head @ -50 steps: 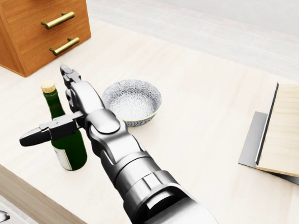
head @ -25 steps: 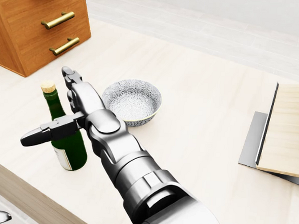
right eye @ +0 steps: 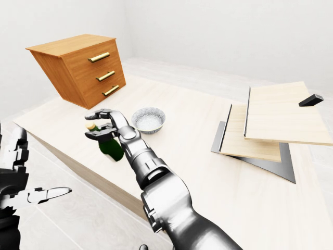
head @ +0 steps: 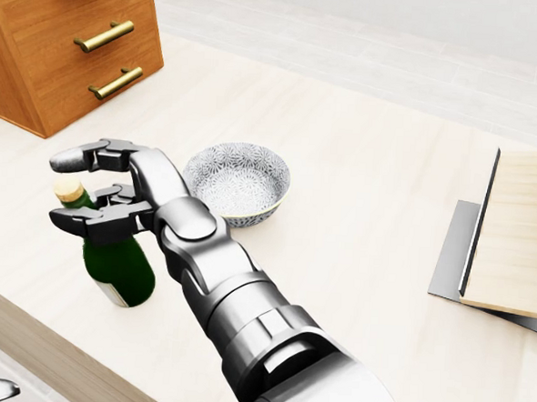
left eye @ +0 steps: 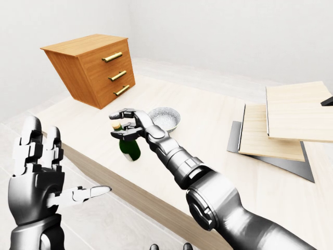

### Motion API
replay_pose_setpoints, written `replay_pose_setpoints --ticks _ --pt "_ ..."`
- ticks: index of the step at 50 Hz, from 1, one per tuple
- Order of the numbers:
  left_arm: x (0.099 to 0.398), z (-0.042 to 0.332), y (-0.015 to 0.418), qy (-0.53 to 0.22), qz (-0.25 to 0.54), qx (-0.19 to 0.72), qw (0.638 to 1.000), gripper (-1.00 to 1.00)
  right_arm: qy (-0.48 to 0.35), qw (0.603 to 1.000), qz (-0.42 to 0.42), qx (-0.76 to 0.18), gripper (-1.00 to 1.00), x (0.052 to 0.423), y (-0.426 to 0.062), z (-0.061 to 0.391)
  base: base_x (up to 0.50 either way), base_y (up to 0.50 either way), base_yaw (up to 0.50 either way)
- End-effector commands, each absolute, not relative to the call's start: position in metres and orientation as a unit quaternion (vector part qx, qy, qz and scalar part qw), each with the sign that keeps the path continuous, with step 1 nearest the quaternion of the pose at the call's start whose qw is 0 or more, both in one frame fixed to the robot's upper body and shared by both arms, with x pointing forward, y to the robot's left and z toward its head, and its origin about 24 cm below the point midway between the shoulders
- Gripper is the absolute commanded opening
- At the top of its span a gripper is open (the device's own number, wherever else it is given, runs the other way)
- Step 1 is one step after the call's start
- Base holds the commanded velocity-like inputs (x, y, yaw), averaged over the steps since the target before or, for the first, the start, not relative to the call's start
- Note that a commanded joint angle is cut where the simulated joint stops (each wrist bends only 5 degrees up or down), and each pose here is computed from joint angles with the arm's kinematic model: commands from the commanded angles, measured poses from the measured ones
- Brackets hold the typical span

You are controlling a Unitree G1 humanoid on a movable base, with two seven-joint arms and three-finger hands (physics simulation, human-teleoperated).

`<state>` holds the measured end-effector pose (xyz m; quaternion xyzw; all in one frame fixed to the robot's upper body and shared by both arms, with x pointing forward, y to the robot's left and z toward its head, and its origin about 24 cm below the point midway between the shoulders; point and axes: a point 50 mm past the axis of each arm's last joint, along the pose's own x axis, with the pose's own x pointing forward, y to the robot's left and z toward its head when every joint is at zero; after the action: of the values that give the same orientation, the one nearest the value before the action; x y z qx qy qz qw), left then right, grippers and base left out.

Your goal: Put the wine bottle on the wine rack.

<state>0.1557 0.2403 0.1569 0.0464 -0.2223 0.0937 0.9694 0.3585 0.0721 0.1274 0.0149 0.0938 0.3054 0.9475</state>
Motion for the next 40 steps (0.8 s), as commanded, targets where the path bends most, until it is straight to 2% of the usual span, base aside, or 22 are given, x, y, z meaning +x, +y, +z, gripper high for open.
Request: replay_pose_setpoints --ticks 1,5,14,15,18,20,40 --pt "0.1550 0.1582 0.2401 -0.225 0.094 0.047 0.969 1.00 0.096 0.947 0.305 0.016 -0.08 0.3585 0.0718 0.1265 0.00 0.00 0.00" --pt "0.1549 0.1580 0.2400 -0.225 0.094 0.048 0.969 1.00 0.095 0.947 0.305 0.016 -0.35 0.3585 0.0719 0.1267 0.00 0.00 0.00" --pt "0.1547 0.1577 0.2389 -0.224 0.092 0.048 0.969 1.00 0.095 0.948 0.304 0.016 -0.41 0.3584 0.0716 0.1259 0.00 0.00 0.00" --pt "0.1545 0.1579 0.2390 -0.224 0.092 0.047 0.969 1.00 0.095 0.948 0.305 0.015 -0.61 0.3583 0.0716 0.1258 0.00 0.00 0.00" --pt "0.1545 0.1579 0.2392 -0.224 0.092 0.047 0.969 1.00 0.095 0.948 0.305 0.016 -0.89 0.3583 0.0715 0.1255 0.00 0.00 0.00" --pt "0.1550 0.1572 0.2391 -0.223 0.092 0.047 0.969 1.00 0.095 0.948 0.304 0.016 -1.00 0.3582 0.0714 0.1253 0.00 0.00 0.00" --pt "0.1577 0.1544 0.2386 -0.217 0.090 0.044 0.971 1.00 0.083 0.950 0.302 0.018 -1.00 0.3593 0.0718 0.1300 0.00 0.00 0.00"
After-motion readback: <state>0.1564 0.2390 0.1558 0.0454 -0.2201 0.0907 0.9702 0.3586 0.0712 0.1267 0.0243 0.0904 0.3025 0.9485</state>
